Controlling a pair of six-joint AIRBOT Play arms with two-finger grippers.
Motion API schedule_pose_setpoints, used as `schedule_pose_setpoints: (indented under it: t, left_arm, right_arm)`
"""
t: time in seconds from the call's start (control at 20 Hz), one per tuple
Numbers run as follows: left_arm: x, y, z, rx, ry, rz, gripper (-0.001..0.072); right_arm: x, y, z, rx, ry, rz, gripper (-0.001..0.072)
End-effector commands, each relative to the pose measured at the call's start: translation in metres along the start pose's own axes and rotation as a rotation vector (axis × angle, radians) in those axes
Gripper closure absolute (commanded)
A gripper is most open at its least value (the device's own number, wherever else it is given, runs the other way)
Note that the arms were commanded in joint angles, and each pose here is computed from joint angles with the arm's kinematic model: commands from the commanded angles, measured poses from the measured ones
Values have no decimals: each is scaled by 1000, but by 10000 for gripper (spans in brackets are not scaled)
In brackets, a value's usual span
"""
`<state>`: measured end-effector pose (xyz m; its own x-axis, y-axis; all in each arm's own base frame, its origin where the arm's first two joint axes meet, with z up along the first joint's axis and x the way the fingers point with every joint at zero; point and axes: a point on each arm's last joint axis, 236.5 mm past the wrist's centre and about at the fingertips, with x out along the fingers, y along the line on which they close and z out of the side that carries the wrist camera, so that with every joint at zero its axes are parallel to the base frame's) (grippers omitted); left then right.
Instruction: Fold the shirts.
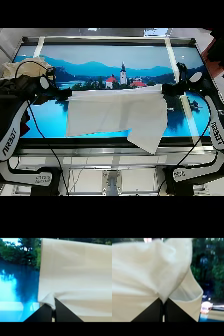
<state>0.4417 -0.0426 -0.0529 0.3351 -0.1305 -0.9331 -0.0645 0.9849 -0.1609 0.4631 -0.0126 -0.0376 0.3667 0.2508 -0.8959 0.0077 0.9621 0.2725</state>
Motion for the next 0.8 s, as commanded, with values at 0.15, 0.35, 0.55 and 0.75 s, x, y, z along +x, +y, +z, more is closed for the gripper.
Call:
schedule_pose_setpoints:
  t: [0.15,0.35,0.55,0.75]
  left_arm:
    - [13,-17,-13,-3,11,-37,696]
    - [13,-16,-13,0,9,-34,696]
    - [8,-9,-6,30,-1,-2,-13]
    - [-42,-9,7,80,-10,34,18]
  right_arm:
    - [32,1,-43,15,78,-2,686]
    - [34,-1,-45,10,83,-8,684]
    - [24,-1,-50,0,119,-9,323]
    - [-41,-27,-53,-44,194,-91,324]
